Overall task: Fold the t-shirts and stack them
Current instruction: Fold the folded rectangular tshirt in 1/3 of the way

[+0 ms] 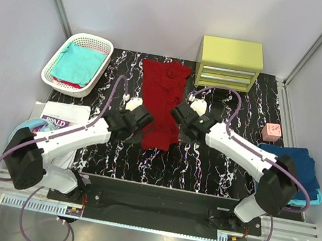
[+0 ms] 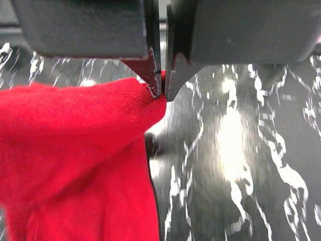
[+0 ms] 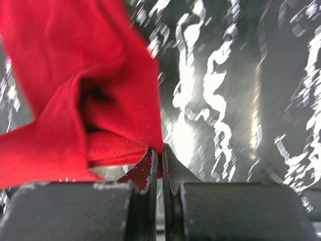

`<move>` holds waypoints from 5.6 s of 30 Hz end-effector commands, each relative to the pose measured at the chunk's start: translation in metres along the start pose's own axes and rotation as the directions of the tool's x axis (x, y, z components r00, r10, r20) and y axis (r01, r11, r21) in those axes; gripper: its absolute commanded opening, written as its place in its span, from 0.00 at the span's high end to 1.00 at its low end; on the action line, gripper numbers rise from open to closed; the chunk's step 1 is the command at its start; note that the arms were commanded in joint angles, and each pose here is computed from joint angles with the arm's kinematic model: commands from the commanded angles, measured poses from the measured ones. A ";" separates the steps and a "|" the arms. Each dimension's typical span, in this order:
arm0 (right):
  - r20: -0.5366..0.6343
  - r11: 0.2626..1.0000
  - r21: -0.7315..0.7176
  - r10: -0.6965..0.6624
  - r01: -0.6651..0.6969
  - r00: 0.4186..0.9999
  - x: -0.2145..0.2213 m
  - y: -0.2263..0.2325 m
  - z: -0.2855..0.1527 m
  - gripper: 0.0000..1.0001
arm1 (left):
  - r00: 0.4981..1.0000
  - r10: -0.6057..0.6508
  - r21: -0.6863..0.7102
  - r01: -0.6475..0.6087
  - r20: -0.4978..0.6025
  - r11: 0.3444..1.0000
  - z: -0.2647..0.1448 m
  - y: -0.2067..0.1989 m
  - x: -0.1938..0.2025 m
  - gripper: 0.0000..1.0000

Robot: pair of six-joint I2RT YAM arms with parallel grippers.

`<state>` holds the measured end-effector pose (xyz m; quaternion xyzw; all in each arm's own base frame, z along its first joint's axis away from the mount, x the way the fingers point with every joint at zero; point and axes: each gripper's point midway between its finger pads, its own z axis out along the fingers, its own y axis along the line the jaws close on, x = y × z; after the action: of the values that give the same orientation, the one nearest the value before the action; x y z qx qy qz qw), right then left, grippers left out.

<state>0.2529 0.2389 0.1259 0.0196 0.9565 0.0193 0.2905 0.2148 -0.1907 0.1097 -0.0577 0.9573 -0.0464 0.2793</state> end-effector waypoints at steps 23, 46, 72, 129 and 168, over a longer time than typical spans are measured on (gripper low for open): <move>0.086 1.000 0.031 0.002 -0.004 0.996 -0.175 0.022 0.116 1.00 | 0.995 -0.036 -0.117 0.047 0.097 0.992 0.099 -0.015 -0.200 1.00; 0.059 0.999 -0.025 0.029 -0.028 0.998 -0.207 0.039 0.192 1.00 | 0.993 -0.068 -0.123 0.080 0.096 0.989 0.160 -0.007 -0.256 1.00; 0.144 1.000 0.012 -0.002 0.000 0.990 -0.230 0.019 0.137 0.12 | 0.981 -0.104 -0.078 0.118 0.164 0.990 0.117 -0.008 -0.255 0.14; -0.047 1.000 0.008 -0.026 0.026 0.999 -0.038 -0.041 0.064 0.36 | 0.996 -0.074 0.052 0.072 0.050 0.996 0.205 -0.060 -0.223 0.96; -0.083 0.999 0.034 -0.023 0.026 0.996 -0.017 -0.049 0.068 0.35 | 0.990 -0.107 0.113 0.096 0.091 0.989 0.154 -0.052 -0.212 0.56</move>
<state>0.2904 0.1827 0.0621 0.0059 0.9754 -0.0082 0.2204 0.5202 -0.1909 0.0343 -0.1296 0.9483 -0.0783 0.2791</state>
